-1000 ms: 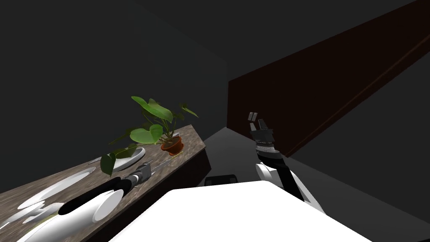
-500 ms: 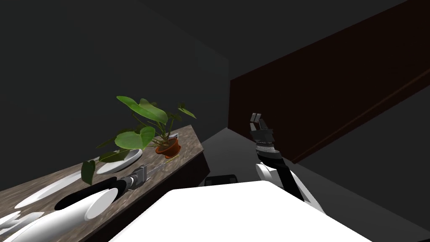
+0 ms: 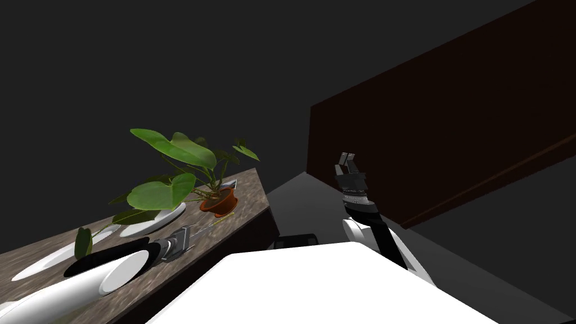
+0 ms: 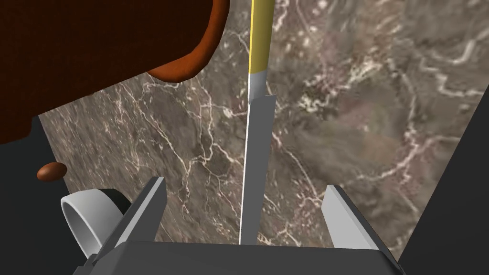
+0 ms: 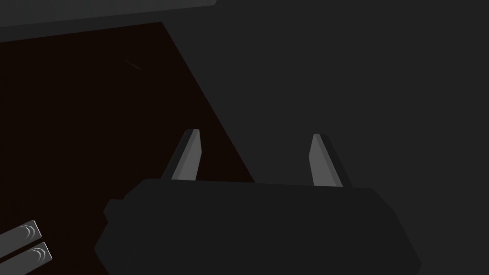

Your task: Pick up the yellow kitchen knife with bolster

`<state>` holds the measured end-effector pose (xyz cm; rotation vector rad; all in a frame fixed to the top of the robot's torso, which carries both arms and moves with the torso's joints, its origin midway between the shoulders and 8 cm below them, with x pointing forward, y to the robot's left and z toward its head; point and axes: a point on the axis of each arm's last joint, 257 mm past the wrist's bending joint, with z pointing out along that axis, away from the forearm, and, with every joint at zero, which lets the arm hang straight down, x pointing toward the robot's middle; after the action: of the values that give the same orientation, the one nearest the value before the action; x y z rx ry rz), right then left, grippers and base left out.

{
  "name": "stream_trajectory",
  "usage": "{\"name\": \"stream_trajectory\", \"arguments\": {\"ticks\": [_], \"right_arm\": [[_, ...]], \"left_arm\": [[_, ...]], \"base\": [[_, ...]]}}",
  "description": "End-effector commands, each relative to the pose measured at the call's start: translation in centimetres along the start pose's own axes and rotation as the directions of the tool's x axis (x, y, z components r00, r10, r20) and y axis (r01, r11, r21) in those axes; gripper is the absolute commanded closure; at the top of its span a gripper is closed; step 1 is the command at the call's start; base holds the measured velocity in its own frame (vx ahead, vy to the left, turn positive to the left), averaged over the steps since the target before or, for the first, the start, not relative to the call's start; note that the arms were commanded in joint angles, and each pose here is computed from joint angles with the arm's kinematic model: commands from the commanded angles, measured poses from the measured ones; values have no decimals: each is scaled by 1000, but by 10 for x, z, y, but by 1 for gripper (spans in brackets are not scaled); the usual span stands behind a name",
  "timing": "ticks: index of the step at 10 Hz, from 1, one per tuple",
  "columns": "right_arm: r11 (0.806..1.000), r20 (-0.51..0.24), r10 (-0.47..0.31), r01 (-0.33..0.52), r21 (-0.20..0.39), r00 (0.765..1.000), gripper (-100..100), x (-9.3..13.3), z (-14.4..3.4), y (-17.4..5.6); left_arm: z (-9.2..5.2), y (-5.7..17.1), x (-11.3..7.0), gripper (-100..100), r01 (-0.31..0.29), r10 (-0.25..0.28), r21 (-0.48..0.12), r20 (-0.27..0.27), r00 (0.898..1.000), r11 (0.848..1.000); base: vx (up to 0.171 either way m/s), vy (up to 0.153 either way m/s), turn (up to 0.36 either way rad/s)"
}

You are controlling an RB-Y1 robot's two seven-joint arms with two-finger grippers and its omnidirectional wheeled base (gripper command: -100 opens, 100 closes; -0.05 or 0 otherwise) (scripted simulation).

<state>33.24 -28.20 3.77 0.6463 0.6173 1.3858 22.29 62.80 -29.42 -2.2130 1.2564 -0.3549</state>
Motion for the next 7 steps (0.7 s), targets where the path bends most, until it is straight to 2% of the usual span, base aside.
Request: {"name": "stream_trajectory", "arguments": {"ticks": [1, 2, 3, 4, 5, 7], "right_arm": [[1000, 0, 0, 0, 0, 1000, 0, 0, 0, 0], [1000, 0, 0, 0, 0, 1000, 0, 0, 0, 0], [1000, 0, 0, 0, 0, 1000, 0, 0, 0, 0], [1000, 0, 0, 0, 0, 1000, 0, 0, 0, 0], [1000, 0, 0, 0, 0, 1000, 0, 0, 0, 0], [1000, 0, 0, 0, 0, 1000, 0, 0, 0, 0]], "left_arm": [[-1, 3, -6, -100, 3, -3, -30, 7, 1000, 1000], [-2, 4, -9, -100, 3, -3, -49, 13, 1000, 999], [-1, 3, -7, -100, 3, -3, -35, 9, 1000, 999], [-2, 3, -8, 0, 3, -3, -39, 10, 1000, 999], [0, 1, -4, -100, 0, 0, -32, 12, 1000, 999], [4, -2, 2, -100, -4, 4, -23, 16, 1000, 1000]], "base": [[75, -57, 46], [67, -44, 58], [31, -20, 16], [6, -4, -2], [-7, 12, 5], [-27, 32, 1]]}}
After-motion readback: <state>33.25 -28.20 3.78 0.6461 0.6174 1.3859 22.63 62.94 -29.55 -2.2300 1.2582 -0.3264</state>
